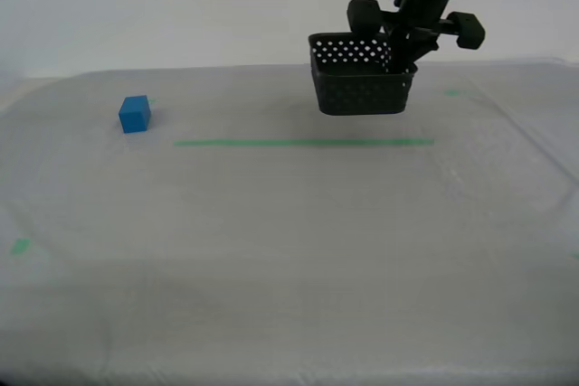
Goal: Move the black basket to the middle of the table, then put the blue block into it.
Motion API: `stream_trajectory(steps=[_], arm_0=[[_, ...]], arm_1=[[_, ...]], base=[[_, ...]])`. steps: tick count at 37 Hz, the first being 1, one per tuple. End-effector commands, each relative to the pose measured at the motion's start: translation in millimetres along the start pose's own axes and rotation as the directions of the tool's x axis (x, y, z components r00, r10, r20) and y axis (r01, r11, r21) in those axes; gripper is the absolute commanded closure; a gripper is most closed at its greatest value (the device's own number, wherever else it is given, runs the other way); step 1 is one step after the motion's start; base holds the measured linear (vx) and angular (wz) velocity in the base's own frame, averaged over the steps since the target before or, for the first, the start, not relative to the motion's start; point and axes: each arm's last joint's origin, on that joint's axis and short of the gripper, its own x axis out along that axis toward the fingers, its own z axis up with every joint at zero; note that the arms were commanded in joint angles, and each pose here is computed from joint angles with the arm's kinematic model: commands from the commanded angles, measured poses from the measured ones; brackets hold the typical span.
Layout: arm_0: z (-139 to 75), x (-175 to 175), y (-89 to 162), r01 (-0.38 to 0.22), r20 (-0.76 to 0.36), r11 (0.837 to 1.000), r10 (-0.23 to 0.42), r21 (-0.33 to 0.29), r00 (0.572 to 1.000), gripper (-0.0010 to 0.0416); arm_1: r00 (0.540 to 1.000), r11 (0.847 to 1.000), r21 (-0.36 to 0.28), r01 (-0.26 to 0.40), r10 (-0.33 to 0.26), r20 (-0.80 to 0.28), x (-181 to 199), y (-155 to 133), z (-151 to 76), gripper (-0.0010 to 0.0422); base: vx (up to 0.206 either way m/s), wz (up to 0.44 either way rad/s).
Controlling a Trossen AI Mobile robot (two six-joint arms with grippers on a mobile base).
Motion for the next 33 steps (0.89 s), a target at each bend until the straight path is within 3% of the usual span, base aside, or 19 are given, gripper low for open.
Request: stream_trajectory(steps=[1,15,33], arm_0=[[-4,0,16,-0.020,0.018,1.000,0.020,-0.007,1.000,0.0406],[-21,1,57,-0.067,0.015,0.998,0.067,-0.021,0.998,0.0406],[-40,4,91,-0.022,0.048,1.000,0.022,0.010,0.999,0.0406]], arm_1=[[1.000,1.000,0.003,-0.001,0.001,0.006,0,0,1,0.0412],[1.000,1.000,0.003,0.000,0.000,0.006,0,0,1,0.0412],[1.000,1.000,0.003,-0.001,0.001,0.006,0,0,1,0.0412]], base=[[0.000,0.000],[0.000,0.000],[0.000,0.000]])
